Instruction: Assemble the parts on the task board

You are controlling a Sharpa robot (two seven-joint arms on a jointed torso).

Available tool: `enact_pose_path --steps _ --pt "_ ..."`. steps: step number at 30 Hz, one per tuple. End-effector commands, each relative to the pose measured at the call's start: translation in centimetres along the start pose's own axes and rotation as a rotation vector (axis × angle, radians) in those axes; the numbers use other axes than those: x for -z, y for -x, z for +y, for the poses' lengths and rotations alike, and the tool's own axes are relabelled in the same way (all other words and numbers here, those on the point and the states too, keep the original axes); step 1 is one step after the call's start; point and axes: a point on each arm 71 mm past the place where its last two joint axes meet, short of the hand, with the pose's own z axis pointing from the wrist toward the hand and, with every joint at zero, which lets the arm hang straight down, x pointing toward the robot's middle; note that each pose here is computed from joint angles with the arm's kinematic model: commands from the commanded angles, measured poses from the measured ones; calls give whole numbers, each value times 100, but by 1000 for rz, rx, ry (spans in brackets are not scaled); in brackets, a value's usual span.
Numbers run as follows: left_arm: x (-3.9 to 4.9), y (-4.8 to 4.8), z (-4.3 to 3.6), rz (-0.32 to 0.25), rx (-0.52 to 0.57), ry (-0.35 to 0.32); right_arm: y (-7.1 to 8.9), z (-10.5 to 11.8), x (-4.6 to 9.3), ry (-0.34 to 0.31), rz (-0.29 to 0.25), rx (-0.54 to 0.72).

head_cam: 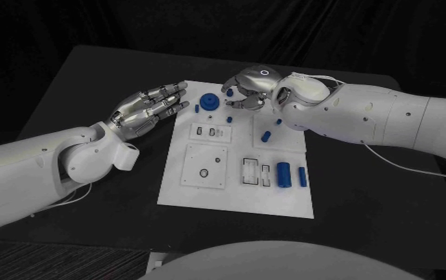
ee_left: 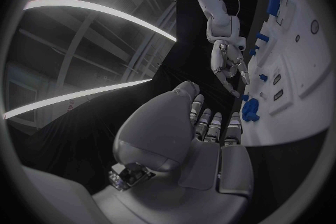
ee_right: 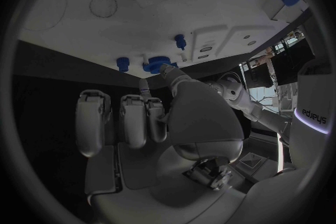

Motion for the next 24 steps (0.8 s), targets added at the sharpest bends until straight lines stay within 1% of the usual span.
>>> enact_pose_path --steps 1,5,12,24 --pt "-6 -22 -3 11 6 -12 57 27 -58 -12 -5 -17" --pt "-8 -26 -2 11 6 -11 77 46 -129 -35 20 -18" --pt "-14 -38 -1 11 6 -11 60 95 -243 -65 73 -14" --pt "-36 -52 5 15 6 -11 26 182 -374 -84 119 -6"
